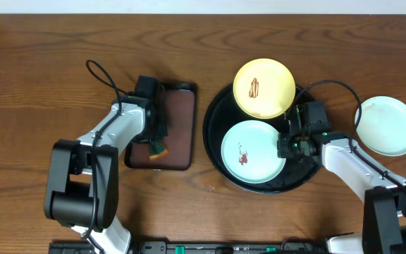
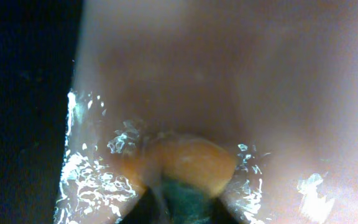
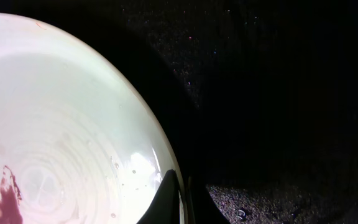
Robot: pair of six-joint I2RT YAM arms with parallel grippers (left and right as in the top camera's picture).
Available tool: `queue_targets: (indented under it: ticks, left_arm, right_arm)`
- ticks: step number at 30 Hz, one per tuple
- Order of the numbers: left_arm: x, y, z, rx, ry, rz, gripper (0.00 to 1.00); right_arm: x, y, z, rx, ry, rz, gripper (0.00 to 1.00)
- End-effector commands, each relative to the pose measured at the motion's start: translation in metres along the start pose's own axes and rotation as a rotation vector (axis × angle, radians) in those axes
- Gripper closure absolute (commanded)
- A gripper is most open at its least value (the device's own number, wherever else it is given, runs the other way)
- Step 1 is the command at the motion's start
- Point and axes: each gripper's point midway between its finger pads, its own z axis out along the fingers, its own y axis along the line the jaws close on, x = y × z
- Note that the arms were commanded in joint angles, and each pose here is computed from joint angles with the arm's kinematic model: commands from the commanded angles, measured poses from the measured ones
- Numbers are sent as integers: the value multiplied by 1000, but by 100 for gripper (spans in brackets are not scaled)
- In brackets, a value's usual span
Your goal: Clean dirty plates on tray and stack at the side
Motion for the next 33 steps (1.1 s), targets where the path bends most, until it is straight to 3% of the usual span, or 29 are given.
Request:
queue_targets:
  ticks: [1,9,10,12,16,23,25,31,33]
  left_arm:
    - [18,-18,4,106,90,4,93]
    - [-3,-33,-51,192,3,6,93]
    - [-5,-34,-55,200,-10,7,88]
    - [-6,-34,-64,208,-27,9,62]
    - [1,-31,-64,200,-7,10,52]
    - [27,-50,-35,176,59,6,54]
    - [31,-43,-23,97,70,-60,59]
    - [38,-29,9,-49,97,-244,59]
    - [37,-31,11,-46,94,-242,80]
  right_arm:
    - [14,-25,6,130,33,32,99]
    - [14,-25,6,130,33,32,99]
    - [13,-25,6,130,32,32,99]
    - [13,-25,6,130,32,32,99]
    - [13,-25,6,130,32,32,99]
    - [13,-25,6,130,29,32,99]
    - [13,-25,6,129,30,32,99]
    - [13,-22,6,115,30,32,99]
    - [13,-21,6,106,31,32,99]
